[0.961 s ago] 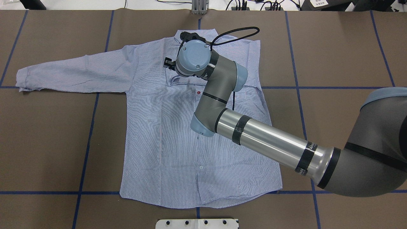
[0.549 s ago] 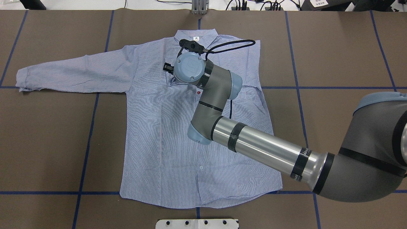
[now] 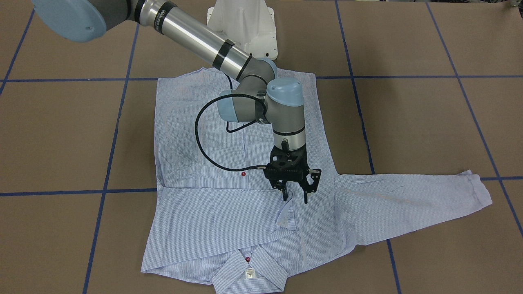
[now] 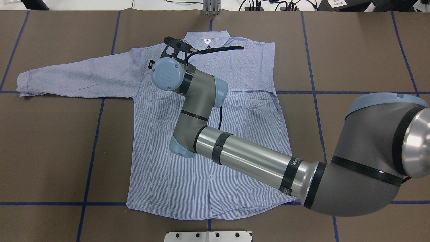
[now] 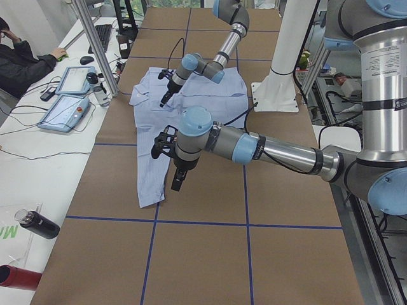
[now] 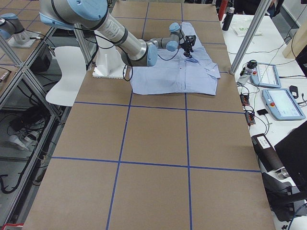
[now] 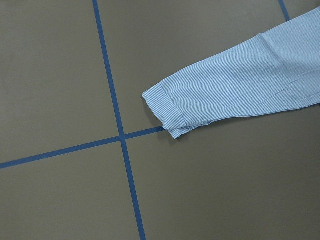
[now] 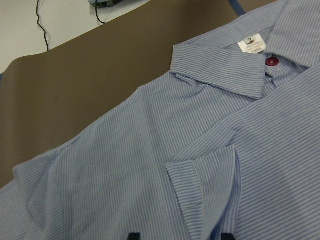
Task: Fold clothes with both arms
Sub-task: 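Lay the sleeve across the chest below the collar with the right gripper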
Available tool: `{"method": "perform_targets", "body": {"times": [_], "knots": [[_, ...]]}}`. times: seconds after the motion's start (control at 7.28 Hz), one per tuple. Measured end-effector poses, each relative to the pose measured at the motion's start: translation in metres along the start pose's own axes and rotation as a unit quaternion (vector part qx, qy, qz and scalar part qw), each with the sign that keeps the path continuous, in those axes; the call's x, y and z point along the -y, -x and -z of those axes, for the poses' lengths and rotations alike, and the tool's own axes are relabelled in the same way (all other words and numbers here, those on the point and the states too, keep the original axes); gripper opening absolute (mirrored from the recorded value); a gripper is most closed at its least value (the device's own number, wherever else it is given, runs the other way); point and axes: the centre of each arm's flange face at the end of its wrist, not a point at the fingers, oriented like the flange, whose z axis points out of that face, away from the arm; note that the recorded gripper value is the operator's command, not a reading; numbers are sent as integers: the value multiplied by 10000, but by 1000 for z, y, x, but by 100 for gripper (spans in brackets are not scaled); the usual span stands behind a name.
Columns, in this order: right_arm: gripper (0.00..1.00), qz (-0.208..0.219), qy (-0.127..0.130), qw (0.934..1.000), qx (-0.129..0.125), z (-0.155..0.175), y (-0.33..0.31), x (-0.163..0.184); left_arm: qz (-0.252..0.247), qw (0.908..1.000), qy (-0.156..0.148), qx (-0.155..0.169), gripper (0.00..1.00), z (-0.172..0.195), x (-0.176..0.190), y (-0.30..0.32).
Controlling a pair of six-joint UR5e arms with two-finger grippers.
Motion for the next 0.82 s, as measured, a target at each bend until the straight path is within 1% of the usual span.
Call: {"method": "perform_targets", "body": {"times": [0.14,0.27,0.55,0.69,0.82], "knots": [[60,13,-55,10000,38,7,19,-4,0,10000,-4,1,100,1,-1,0],[60,25,-55,9999,109,18,41,-11,-2,10000,-10,2,100,2,-1,-1],[60,53,37,9996,290,42,76,-32,-5,10000,-16,3,100,2,-1,-1],[63,63,77,9994,334,47,83,-37,-5,10000,-17,2,100,3,-1,-2],[69,70,117,9994,314,44,80,-34,-1,10000,-17,2,100,3,-1,-2]]}}
